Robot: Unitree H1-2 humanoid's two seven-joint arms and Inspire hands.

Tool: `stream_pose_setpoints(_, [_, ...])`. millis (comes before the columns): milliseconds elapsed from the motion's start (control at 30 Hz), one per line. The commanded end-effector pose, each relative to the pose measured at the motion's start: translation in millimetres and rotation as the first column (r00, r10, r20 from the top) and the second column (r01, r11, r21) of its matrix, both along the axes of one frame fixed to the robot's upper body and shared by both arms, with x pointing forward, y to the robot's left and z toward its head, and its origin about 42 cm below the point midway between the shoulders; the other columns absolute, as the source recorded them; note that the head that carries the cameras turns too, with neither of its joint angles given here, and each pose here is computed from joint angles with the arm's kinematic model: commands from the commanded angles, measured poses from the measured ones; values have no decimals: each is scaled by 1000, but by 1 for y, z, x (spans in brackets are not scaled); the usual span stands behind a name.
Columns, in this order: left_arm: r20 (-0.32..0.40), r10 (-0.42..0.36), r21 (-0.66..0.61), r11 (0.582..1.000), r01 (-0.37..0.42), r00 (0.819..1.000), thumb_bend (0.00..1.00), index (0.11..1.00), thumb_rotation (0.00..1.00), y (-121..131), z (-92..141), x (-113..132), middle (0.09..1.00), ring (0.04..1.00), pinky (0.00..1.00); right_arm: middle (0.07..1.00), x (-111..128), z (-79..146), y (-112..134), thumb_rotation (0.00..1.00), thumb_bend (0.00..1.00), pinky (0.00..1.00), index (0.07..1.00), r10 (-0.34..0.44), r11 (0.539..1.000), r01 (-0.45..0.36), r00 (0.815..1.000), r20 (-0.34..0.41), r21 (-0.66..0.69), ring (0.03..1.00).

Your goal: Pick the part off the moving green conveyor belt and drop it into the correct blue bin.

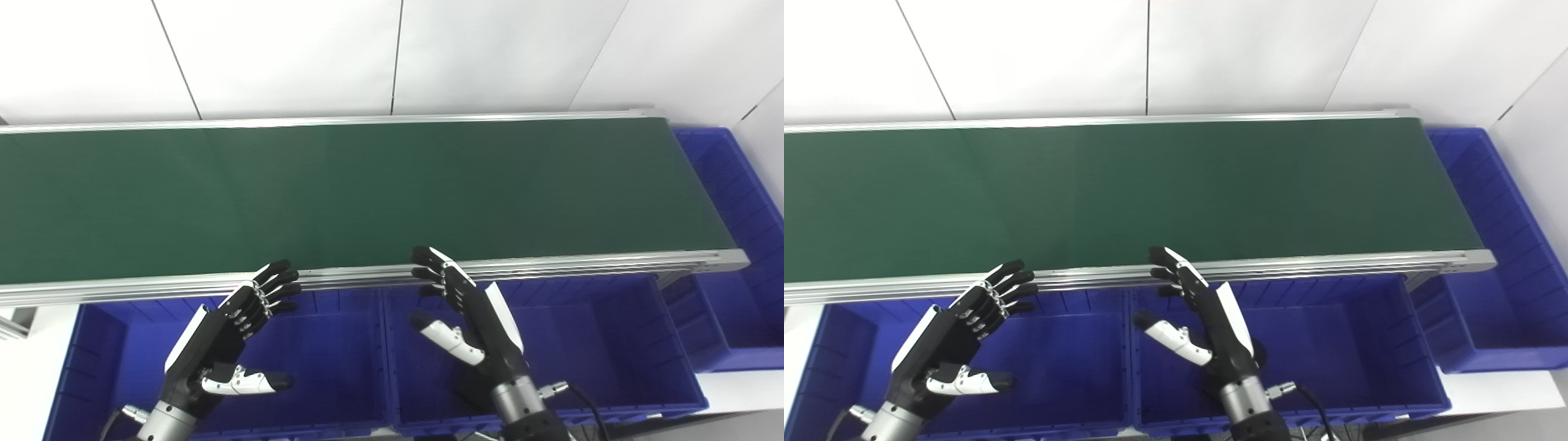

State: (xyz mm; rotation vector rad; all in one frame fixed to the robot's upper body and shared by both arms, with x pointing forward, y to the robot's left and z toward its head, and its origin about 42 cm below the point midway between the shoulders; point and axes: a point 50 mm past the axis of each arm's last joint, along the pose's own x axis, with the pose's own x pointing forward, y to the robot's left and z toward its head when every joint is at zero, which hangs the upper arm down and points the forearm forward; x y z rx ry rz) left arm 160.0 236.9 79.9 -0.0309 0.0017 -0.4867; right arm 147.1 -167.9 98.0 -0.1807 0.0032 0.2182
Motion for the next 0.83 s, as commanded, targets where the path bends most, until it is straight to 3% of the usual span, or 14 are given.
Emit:
stream_pose_setpoints(0, [69, 6, -5, 1000, -5, 998, 949, 901, 246, -5, 10, 2, 885, 862, 806, 859, -3, 8, 0, 785, 711, 728, 879, 13, 999, -16, 997, 71, 41, 824])
stream_pose_setpoints(600, [66, 31, 16, 999, -33, 997, 945, 909, 261, -16, 7, -2, 896, 886, 836, 852, -8, 3, -7, 757, 686, 733, 867, 27, 998, -31, 996, 82, 46, 818])
stream_pose_setpoints(800, [66, 38, 21, 999, -39, 997, 934, 913, 313, -17, 6, -3, 888, 875, 817, 848, -8, 1, -8, 735, 688, 736, 864, 30, 998, -34, 996, 78, 45, 819])
